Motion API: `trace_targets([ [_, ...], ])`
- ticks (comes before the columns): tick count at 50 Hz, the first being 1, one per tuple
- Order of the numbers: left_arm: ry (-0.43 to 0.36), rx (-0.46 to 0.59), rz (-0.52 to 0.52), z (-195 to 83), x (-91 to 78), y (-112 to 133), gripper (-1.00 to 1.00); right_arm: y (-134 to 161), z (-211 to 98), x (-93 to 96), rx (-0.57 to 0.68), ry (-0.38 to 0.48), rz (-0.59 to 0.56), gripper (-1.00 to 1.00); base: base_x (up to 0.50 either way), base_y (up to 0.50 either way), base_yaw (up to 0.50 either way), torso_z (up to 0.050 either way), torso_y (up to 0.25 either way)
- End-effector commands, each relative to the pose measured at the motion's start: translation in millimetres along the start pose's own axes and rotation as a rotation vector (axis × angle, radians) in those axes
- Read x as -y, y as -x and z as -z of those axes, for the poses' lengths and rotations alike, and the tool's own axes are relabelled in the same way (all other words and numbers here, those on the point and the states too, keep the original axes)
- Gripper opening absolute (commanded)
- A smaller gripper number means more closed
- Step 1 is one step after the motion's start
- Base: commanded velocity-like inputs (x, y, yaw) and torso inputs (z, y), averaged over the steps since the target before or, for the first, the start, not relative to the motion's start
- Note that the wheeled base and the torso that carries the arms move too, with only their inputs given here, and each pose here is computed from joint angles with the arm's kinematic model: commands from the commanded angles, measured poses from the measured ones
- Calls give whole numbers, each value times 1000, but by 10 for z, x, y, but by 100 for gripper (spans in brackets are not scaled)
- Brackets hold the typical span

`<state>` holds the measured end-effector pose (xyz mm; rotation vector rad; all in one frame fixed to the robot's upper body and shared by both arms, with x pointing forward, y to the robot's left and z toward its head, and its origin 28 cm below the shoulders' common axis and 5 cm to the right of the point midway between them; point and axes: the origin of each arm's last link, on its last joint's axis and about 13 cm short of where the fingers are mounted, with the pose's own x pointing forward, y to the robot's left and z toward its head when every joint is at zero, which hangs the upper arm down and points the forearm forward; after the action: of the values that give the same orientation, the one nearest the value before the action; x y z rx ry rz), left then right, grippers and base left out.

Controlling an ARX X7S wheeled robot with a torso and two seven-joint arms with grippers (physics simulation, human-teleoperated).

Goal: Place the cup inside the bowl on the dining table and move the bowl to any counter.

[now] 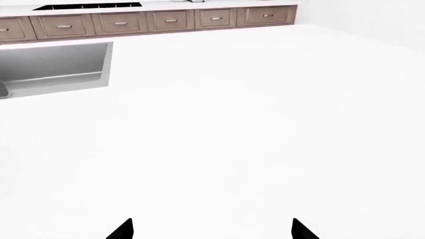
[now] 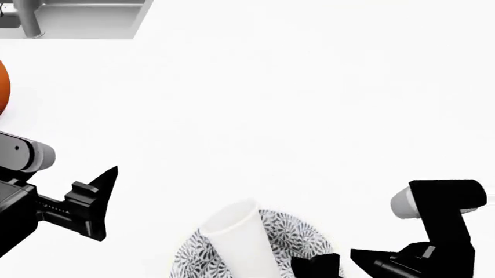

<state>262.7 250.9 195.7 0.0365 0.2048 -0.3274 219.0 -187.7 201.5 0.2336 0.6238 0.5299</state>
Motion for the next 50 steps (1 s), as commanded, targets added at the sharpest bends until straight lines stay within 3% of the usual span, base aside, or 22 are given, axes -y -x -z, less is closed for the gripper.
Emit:
trace_targets([
  [1, 1, -4, -2, 24, -14, 9, 100, -105, 6, 32, -28, -14, -11, 100, 0, 0, 0, 0, 0],
  [9, 3, -7, -1, 30, -19, 15, 100, -143, 30, 58, -38, -16, -2, 100, 0, 0, 0, 0, 0],
  [18, 1, -9, -1, 30, 130, -121, 100, -164, 85, 73, -56, -23, -1, 100, 0, 0, 0, 0, 0],
  [23, 2, -8, -3, 31, 113, -117, 100, -153, 80, 67, -55, -21, -1, 100, 0, 0, 0, 0, 0],
  [24, 2, -7, -3, 31, 111, -113, 100, -151, 85, 62, -55, -14, -3, -100, 0, 0, 0, 0, 0],
  [41, 10, -7, -4, 42, 86, -85, 100, -108, 3, 45, 27, 7, 6, -100, 0, 0, 0, 0, 0],
  [50, 22, -15, -6, 98, -19, 37, 100, -21, -99, 36, 83, 12, 50, -100, 0, 0, 0, 0, 0],
])
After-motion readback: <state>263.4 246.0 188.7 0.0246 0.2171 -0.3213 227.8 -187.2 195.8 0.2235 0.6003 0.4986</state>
